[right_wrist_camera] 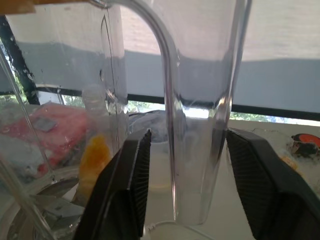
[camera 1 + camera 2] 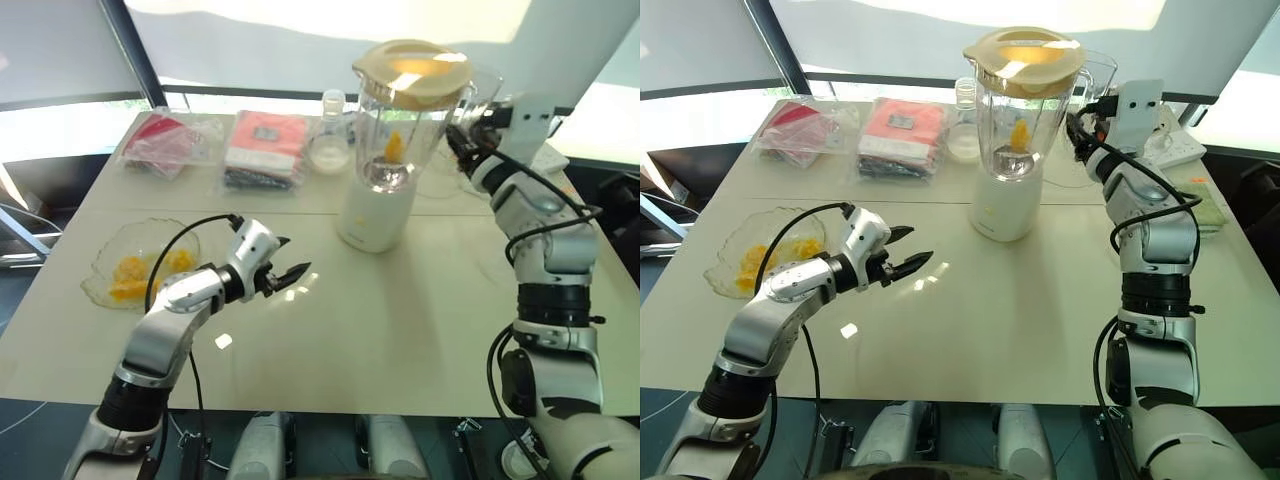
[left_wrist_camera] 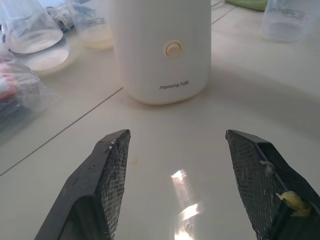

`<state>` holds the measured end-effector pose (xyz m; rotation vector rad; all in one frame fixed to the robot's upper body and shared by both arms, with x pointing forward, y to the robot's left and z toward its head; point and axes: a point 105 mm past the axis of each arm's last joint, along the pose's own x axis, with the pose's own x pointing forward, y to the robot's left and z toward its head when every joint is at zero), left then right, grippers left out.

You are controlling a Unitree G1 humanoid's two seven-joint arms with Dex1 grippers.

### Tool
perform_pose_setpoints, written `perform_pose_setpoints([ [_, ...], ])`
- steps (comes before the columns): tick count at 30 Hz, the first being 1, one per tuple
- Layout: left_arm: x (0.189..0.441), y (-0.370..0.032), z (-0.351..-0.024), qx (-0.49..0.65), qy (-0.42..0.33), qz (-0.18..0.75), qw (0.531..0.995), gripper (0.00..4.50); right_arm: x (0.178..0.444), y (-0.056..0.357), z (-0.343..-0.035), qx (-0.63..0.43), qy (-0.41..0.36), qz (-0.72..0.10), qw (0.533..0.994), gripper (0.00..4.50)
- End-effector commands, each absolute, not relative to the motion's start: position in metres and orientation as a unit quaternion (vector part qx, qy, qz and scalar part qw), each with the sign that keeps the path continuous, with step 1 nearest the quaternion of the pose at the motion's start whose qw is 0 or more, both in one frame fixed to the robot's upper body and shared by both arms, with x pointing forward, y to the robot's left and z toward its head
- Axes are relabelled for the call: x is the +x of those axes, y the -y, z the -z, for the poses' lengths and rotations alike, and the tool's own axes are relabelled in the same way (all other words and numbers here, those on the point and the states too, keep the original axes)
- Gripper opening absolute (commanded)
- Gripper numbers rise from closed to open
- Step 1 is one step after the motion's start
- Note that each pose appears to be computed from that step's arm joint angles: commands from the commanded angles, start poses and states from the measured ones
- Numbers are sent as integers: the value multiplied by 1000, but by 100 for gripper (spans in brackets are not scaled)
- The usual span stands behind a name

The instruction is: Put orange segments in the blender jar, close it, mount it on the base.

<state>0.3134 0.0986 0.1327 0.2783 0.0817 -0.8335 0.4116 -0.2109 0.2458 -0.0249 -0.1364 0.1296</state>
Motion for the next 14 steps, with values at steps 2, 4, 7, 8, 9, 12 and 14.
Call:
perform_pose_setpoints([
  [2,315,-99,-146,92,-25,402,911,317,401,219,-258,-28,95,-44,994,446],
  [4,316,-102,-151,71,-24,397,915,317,393,224,-251,-31,88,-36,995,446],
  [7,315,-105,-151,65,-27,397,915,317,367,232,-233,-35,76,-28,996,446],
  [8,313,-105,-150,66,-29,398,915,317,358,233,-227,-40,71,-29,996,446],
  [9,312,-106,-149,66,-31,399,914,317,348,232,-220,-45,66,-34,996,446],
  [12,309,-107,-144,58,-42,405,911,317,308,213,-192,-20,43,-96,994,446],
  [14,307,-106,-141,52,-51,413,908,317,280,195,-174,-10,17,-153,988,446],
])
